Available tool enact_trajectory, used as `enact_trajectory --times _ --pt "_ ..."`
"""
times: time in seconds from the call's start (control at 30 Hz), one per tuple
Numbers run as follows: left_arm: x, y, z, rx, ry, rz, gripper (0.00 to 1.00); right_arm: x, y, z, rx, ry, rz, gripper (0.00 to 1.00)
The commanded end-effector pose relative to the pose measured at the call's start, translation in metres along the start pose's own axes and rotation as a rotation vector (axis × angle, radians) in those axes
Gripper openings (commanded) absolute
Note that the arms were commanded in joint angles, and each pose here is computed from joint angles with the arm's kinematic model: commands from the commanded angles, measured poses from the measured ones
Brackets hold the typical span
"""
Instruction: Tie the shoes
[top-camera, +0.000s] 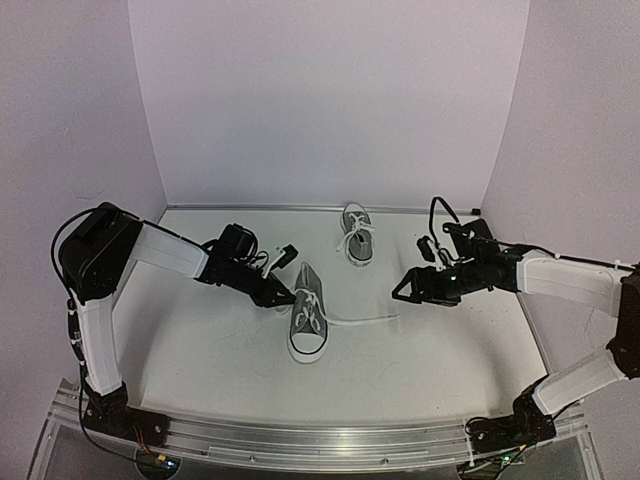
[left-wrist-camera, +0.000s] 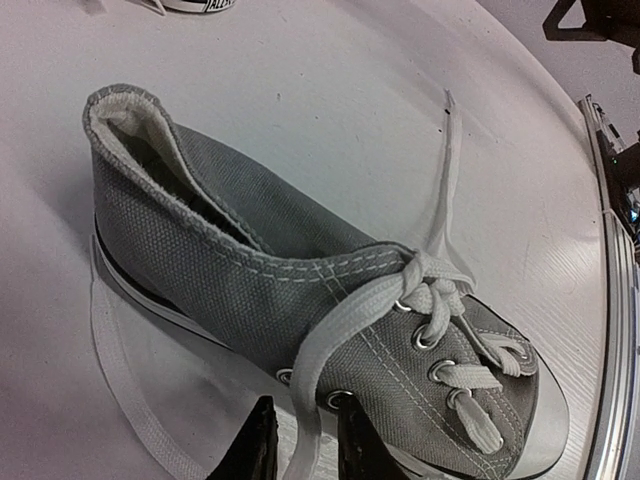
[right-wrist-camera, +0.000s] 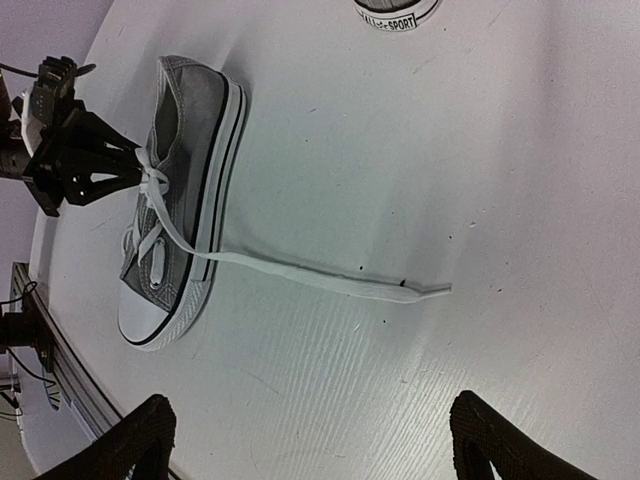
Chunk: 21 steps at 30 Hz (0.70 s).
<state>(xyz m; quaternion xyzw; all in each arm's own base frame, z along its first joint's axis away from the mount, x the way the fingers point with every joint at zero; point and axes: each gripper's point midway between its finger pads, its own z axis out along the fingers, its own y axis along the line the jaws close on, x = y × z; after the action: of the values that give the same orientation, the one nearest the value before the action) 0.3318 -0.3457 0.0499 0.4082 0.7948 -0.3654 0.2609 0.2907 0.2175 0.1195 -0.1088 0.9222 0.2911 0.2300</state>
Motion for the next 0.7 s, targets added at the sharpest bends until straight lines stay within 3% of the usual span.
enact_trajectory --times 0.0,0.23,0.4,0.67 --pt "-0.016 -0.001 0.002 0.008 -0.02 0.03 0.17 -0.001 0.001 -0.001 -0.006 -0.013 0.002 0.92" --pt "-0.024 -0.002 -0.005 -0.018 -0.033 0.031 0.0 0.003 -0.003 0.0 0.001 -0.003 0.012 0.91" --pt "-0.043 -0.014 -0.022 -0.034 -0.073 0.066 0.0 0.015 -0.011 0.004 0.022 0.021 0.051 0.89" --pt "-0.07 -0.043 -0.042 -0.024 -0.159 0.139 0.0 0.04 -0.035 0.025 0.098 0.101 0.152 0.73"
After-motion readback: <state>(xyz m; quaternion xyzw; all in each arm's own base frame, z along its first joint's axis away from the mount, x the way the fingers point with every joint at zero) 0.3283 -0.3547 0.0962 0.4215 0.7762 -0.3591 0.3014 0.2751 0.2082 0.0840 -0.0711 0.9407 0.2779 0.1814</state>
